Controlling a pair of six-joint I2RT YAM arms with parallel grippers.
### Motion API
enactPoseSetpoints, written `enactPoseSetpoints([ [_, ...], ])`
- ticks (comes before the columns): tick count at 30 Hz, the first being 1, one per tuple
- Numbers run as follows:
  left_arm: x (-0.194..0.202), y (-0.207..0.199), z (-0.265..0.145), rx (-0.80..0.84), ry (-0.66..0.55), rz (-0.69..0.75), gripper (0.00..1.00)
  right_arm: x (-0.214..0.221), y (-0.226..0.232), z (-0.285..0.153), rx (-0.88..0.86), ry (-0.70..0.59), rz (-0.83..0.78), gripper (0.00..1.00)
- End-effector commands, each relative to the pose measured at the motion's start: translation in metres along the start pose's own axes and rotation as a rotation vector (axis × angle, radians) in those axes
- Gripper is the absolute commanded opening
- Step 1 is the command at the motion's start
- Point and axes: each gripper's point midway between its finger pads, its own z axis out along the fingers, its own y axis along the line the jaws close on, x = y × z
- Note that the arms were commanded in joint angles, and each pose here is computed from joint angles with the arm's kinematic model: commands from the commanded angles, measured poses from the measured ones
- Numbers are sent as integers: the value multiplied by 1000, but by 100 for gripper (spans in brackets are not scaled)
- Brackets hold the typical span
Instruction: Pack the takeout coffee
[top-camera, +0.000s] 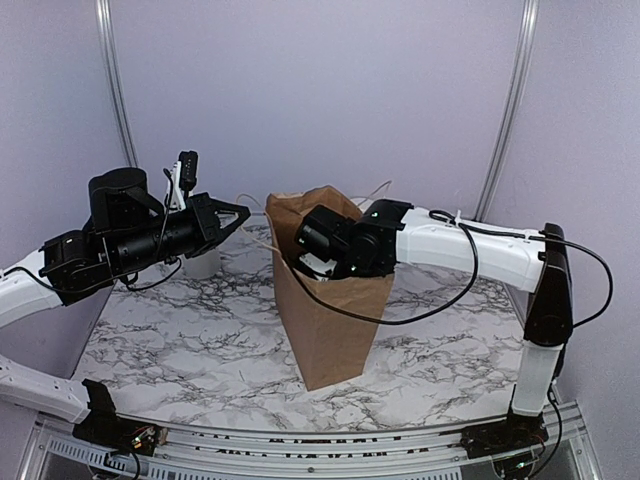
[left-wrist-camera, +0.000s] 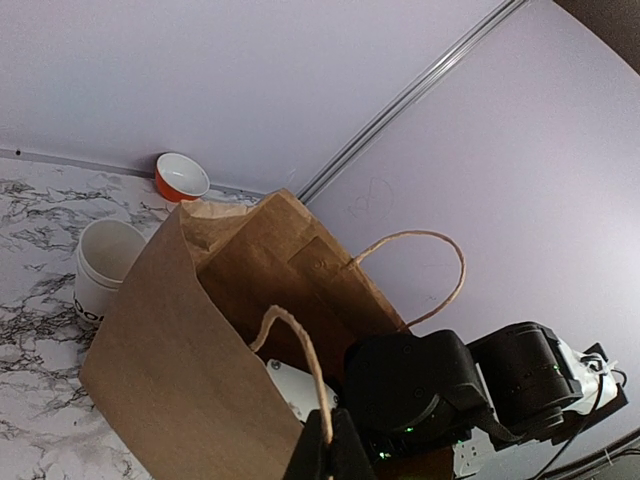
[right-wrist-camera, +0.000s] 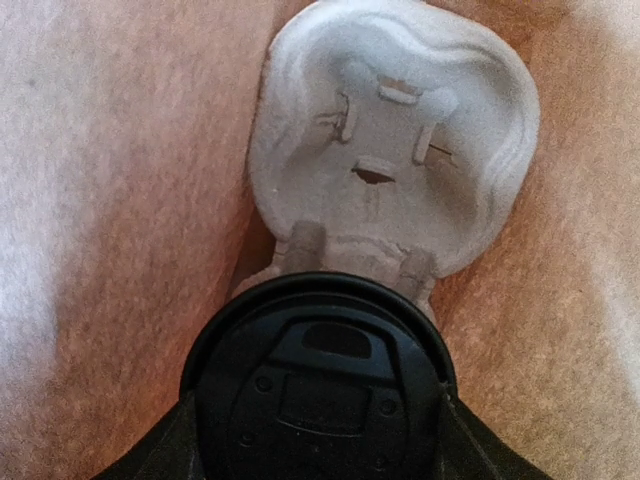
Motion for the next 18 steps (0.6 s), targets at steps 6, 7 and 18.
enactPoseSetpoints([
  [6,-5,-4,-5,14,-18,15,0,16,-3,17,24,60,5,64],
  [7,-6,-5,-6,17,-20,16,0,17,-4,18,28,64,4,64],
  [18,-6,-4,-7,14,-23,14,0,30,-8,36,45,108,-5,64],
])
